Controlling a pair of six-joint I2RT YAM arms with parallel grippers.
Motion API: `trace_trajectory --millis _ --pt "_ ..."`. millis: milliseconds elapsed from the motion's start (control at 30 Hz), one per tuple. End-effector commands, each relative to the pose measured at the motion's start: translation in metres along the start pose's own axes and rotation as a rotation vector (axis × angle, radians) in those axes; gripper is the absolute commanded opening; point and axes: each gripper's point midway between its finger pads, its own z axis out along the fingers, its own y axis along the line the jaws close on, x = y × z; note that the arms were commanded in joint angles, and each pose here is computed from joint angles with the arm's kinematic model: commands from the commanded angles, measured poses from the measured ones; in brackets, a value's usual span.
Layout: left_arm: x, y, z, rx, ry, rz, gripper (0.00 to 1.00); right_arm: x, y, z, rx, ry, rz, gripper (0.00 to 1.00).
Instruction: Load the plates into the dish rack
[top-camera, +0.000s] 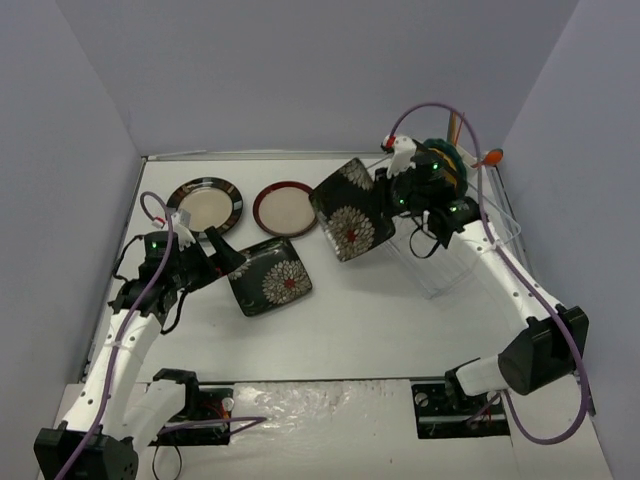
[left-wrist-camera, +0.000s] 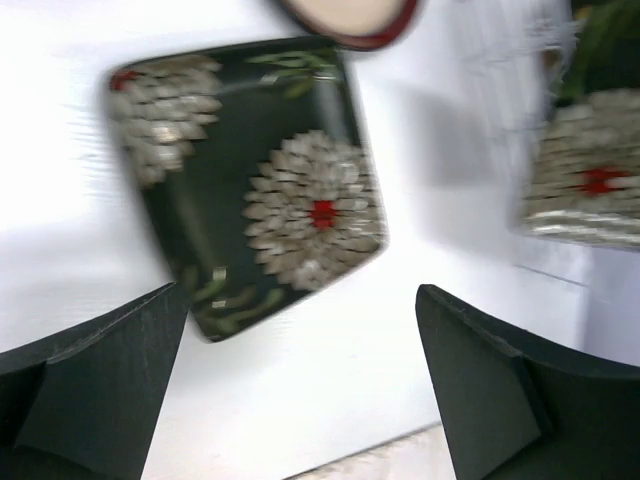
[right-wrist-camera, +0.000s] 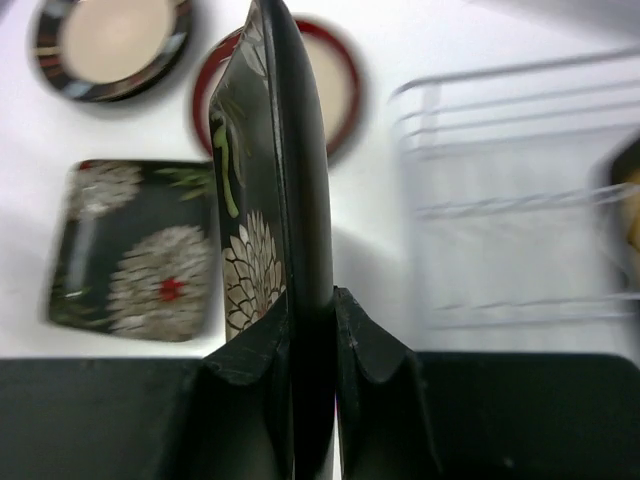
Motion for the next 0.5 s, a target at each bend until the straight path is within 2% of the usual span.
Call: trace_trajectory --millis 0,133,467 --pt "-0.021 0.039 -0.016 -0.241 -0.043 0.193 0.97 -0.107 -0.063 -0.079 0.357 -0.245 -0.378 0.0" --pt "-0.027 0.051 -0.014 -0.294 -0.057 0.252 0.97 -0.119 -0.109 -0.098 0.57 -0.184 -0.537 0.0" --pt "-0.03 0.064 -0.004 -0.322 -0.088 0.303 0.97 -0.126 -0.162 -0.064 0.68 -0.093 -0.66 0.0"
